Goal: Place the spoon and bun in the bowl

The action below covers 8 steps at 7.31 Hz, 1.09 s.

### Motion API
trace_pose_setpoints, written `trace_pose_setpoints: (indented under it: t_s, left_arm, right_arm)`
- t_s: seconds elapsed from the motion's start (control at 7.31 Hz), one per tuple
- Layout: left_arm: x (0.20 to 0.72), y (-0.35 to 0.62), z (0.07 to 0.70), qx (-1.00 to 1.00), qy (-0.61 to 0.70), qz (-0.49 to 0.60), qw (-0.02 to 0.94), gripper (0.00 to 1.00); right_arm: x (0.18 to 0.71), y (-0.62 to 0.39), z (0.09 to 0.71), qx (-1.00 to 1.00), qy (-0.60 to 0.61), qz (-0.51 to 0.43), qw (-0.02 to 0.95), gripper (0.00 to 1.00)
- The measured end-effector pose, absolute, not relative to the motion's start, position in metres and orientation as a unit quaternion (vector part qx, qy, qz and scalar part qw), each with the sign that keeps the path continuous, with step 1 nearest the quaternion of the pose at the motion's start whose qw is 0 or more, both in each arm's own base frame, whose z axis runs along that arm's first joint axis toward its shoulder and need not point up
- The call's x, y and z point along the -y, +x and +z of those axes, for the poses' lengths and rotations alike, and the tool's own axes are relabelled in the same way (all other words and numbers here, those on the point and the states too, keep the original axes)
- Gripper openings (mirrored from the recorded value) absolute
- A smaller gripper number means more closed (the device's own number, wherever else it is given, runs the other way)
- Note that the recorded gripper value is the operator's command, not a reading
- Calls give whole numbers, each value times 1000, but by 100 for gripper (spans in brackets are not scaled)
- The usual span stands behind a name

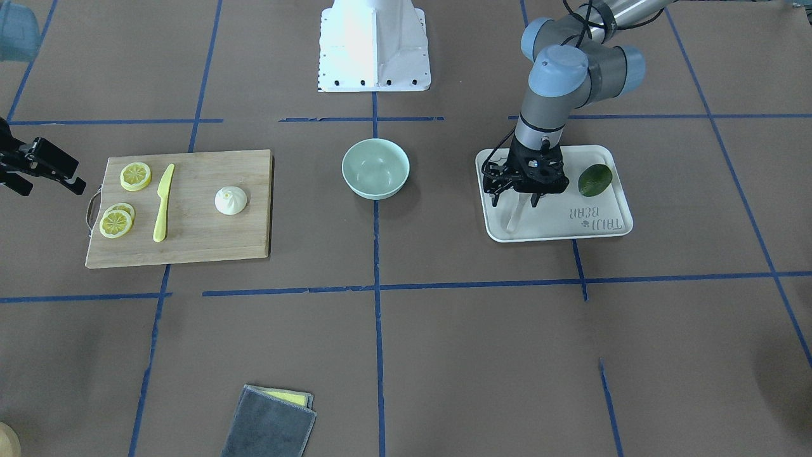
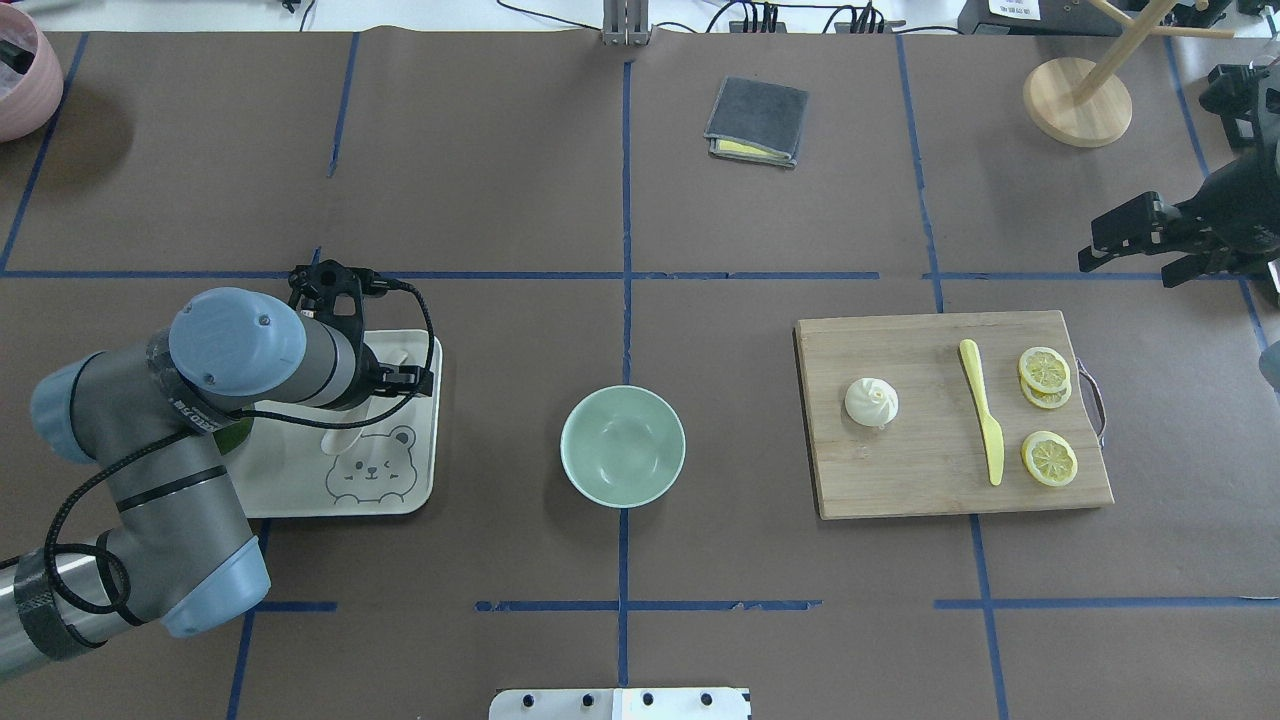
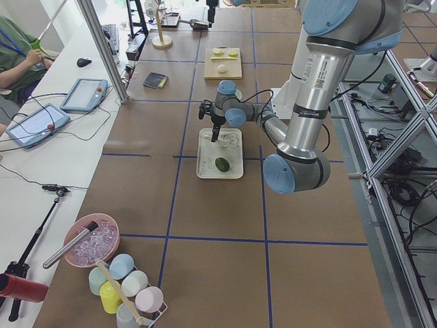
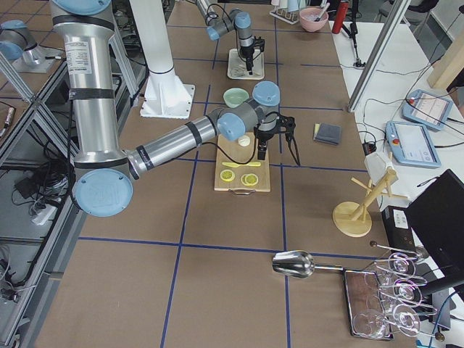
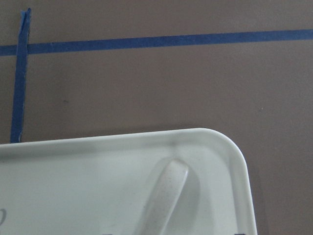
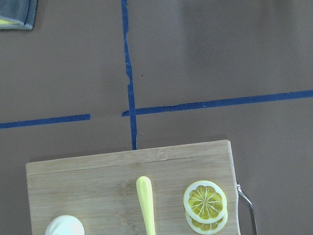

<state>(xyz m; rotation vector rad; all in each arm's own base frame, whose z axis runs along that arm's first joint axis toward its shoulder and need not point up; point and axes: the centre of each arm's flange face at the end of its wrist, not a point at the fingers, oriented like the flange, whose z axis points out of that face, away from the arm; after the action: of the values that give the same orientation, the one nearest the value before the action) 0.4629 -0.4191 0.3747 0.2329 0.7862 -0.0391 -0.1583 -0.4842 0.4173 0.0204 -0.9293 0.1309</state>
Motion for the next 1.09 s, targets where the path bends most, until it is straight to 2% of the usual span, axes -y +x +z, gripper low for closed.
trace_pose_setpoints:
  t_s: [0.55,0.82,1.09]
  left_arm:
    - [420,466,380,-378,110,-18,919,58]
    - [421,467,382,-377,108,-18,920,33]
    - [420,466,383,-376,108,-18,920,11]
  right_arm:
    - [484,-163,414,449,8,64,891,100]
    - [484,-163,413,449,8,64,891,100]
    - [484,-164,413,449,8,64,891,100]
